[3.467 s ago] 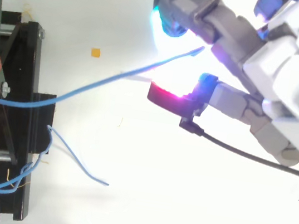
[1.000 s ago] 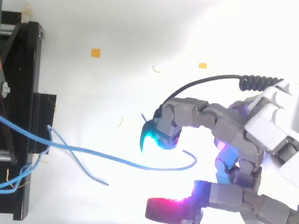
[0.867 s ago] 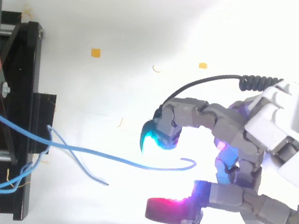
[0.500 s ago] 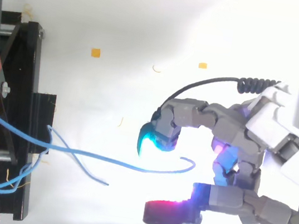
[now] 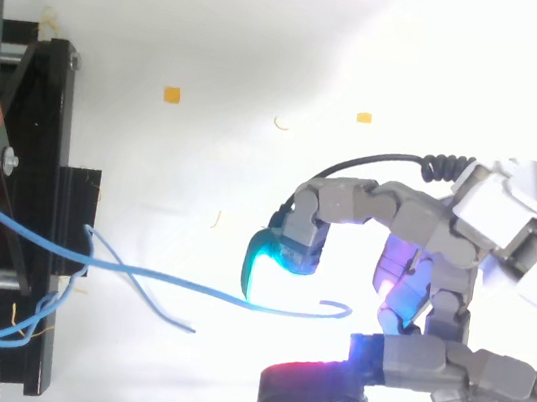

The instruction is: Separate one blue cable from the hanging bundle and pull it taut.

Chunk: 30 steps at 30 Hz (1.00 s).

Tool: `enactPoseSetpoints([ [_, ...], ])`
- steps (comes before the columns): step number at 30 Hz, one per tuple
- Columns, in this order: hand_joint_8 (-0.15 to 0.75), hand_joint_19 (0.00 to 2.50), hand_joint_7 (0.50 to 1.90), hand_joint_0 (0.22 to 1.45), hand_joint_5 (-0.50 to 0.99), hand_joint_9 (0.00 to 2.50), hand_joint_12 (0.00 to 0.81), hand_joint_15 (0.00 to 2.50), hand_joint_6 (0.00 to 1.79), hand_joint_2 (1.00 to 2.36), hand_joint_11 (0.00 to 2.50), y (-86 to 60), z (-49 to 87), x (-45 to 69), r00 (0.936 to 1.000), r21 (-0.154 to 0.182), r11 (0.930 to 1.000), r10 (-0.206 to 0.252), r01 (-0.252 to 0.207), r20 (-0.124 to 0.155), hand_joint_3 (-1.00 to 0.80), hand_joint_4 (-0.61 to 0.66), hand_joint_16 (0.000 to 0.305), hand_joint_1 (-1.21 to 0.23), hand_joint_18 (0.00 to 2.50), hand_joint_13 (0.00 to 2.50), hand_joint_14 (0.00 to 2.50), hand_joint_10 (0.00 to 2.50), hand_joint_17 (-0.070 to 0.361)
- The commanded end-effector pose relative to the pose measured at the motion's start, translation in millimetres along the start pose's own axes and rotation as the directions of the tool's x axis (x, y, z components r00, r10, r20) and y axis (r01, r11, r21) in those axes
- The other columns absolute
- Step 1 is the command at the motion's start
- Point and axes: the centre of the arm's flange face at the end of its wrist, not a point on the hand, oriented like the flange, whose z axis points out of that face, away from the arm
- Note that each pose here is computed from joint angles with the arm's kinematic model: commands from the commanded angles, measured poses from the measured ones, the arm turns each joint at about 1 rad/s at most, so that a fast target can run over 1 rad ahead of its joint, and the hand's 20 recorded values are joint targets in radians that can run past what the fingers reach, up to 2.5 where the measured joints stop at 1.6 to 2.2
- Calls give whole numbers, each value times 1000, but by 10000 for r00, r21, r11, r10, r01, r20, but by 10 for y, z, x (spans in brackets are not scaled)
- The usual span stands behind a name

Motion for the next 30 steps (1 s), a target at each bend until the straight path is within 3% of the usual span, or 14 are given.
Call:
enactPoseSetpoints([
  [1,158,877,1271,762,147,2104,300,877,504,1015,618,-64,-4,19,10000,79,10000,-14,14,-43,-296,55,38,-760,993,1503,24,25,85],
  [3,151,876,1265,762,148,2101,301,881,504,1014,616,-211,-7,65,9999,190,9998,-74,75,-79,-296,53,38,-760,993,1501,26,25,85],
  [6,153,876,1271,762,147,2103,299,887,504,1014,606,-313,-2,124,9999,129,9999,75,-74,-121,-296,56,38,-760,994,1501,24,27,85],
  [10,158,877,1271,761,147,2102,296,879,504,1015,621,-314,10,142,9994,7,9994,334,-334,-130,-293,55,38,-760,994,1502,26,25,85],
  [22,155,878,1272,762,147,2102,297,881,504,1015,622,-316,9,140,9996,20,9997,247,-246,-118,-305,44,38,-758,993,1505,24,27,85],
  [30,167,865,1275,691,146,2104,293,882,503,1000,628,-316,9,140,9997,20,9998,201,-200,-118,-497,66,38,-716,1013,1509,26,25,86],
])
